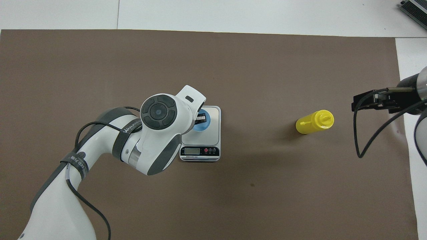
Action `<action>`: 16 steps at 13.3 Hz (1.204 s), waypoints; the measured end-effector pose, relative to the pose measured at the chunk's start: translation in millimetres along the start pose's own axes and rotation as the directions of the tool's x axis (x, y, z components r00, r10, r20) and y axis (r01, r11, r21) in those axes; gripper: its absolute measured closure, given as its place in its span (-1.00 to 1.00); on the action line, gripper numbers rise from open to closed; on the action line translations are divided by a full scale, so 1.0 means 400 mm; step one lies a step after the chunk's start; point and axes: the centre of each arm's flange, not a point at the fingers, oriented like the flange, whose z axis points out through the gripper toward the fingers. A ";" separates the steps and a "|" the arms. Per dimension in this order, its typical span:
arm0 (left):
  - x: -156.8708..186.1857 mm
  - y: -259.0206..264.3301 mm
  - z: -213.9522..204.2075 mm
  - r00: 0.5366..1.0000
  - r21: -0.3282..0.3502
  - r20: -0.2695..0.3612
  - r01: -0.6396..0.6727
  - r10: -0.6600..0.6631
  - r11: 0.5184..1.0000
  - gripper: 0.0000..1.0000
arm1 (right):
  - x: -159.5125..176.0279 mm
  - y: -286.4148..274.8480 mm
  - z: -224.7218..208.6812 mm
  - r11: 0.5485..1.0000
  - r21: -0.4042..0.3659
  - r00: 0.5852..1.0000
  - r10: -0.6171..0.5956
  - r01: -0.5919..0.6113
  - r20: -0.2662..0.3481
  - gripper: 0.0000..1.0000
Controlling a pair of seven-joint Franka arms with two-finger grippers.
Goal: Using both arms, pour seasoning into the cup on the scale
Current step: 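Lower the blue cup onto the scale and open the left gripper, then withdraw the left gripper while the right gripper opens toward the bottle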
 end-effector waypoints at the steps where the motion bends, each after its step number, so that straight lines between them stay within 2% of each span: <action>1: 0.000 0.000 0.001 1.000 0.000 0.000 0.000 0.000 1.000 0.89 | 0.000 0.000 0.000 1.000 0.000 1.000 0.000 0.000 0.000 -1.00; 4: 0.001 -0.001 0.001 1.000 0.000 -0.001 0.001 -0.001 1.000 0.82 | 0.000 0.002 0.000 1.000 0.000 1.000 0.002 -0.002 0.000 -1.00; 5: 0.004 -0.002 -0.001 1.000 -0.001 -0.003 0.002 -0.002 1.000 0.66 | 0.001 0.011 0.000 1.000 0.000 1.000 0.008 -0.008 0.000 -1.00; 8: 0.038 -0.017 -0.041 1.000 0.017 -0.017 0.011 -0.010 1.000 -0.09 | 0.002 0.034 0.000 1.000 0.000 1.000 0.024 -0.024 0.000 -1.00; 11: 0.105 -0.090 -0.162 0.999 0.059 -0.036 0.038 -0.036 0.998 -0.87 | 0.002 0.017 -0.002 1.000 0.002 1.000 0.011 -0.011 -0.004 -1.00; 12: 0.122 -0.127 -0.206 0.999 0.068 -0.037 0.037 -0.034 0.997 -1.00 | 0.003 0.008 -0.003 1.000 0.002 1.000 0.004 -0.004 -0.009 -1.00; 16: 0.171 -0.298 -0.335 1.000 0.102 -0.019 -0.021 0.023 0.995 -1.00 | 0.009 0.013 -0.008 1.000 0.006 0.999 0.017 -0.017 -0.030 -1.00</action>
